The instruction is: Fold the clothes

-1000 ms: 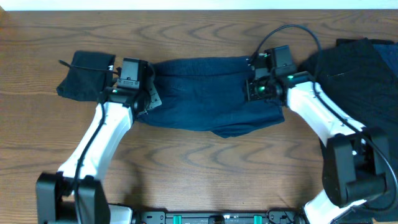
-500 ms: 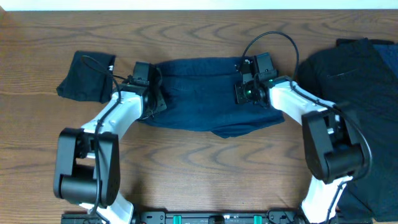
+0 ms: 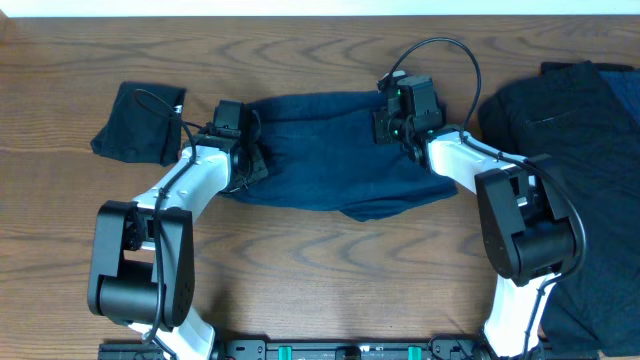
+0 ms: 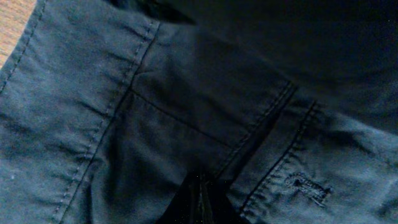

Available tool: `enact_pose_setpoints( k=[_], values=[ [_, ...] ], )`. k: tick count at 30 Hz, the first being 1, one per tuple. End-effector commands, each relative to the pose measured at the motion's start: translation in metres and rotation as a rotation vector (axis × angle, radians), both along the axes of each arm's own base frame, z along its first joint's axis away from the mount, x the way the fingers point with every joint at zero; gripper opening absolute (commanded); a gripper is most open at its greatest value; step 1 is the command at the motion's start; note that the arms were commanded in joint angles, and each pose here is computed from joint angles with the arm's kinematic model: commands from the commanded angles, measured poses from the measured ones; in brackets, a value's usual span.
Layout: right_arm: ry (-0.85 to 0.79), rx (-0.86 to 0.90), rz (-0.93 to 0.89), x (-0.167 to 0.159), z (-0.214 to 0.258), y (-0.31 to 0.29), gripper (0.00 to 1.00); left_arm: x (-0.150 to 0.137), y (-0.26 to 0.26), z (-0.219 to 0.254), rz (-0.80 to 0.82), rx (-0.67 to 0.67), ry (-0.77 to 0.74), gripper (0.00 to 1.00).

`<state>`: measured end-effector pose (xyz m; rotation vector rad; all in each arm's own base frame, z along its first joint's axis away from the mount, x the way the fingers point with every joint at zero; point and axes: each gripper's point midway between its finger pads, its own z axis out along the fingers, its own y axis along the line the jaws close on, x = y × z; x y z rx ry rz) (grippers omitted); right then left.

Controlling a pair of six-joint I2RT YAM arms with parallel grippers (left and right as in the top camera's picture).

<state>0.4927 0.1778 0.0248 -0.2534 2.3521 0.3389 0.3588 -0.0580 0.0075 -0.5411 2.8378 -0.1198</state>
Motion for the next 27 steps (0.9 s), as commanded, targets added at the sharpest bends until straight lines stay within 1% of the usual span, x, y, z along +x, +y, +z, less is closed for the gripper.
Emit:
enact_pose_setpoints(
  k=[1,4,6,9,10,15,19,22,25,27],
  values=[
    [-0.036,-0.098,-0.095,0.012,-0.014,-0.018,0.16,-0.006,0.001,-0.010,-0.005,0.007,0.032,0.06],
    [-0.067,-0.110,-0.122,0.021,-0.025,-0.023,0.28,-0.005,0.001,-0.009,-0.006,0.006,0.026,0.06],
    [-0.099,-0.098,-0.132,0.028,-0.025,-0.025,0.34,-0.002,0.000,-0.008,-0.006,0.005,0.015,0.06],
    [-0.172,-0.070,-0.146,0.041,-0.008,-0.027,0.42,0.008,-0.001,-0.002,-0.028,0.003,-0.031,0.06],
    [-0.195,-0.060,-0.148,0.044,0.000,-0.026,0.44,0.013,-0.002,0.003,-0.038,0.003,-0.051,0.06],
    [-0.267,-0.036,-0.151,0.047,0.050,-0.026,0.46,0.040,-0.007,0.044,-0.051,-0.011,-0.183,0.06],
    [-0.241,-0.047,-0.151,0.034,0.078,-0.031,0.46,0.060,-0.010,0.072,-0.050,-0.028,-0.311,0.06],
    [-0.182,-0.077,-0.161,0.021,0.078,-0.039,0.45,0.072,-0.012,0.078,-0.049,-0.035,-0.366,0.06],
    [-0.105,-0.132,-0.198,0.011,0.062,-0.058,0.40,0.081,-0.013,0.073,-0.046,-0.035,-0.389,0.06],
    [-0.052,-0.162,-0.223,0.006,0.050,-0.073,0.37,0.087,-0.009,0.065,-0.034,-0.010,-0.395,0.06]
  ],
)
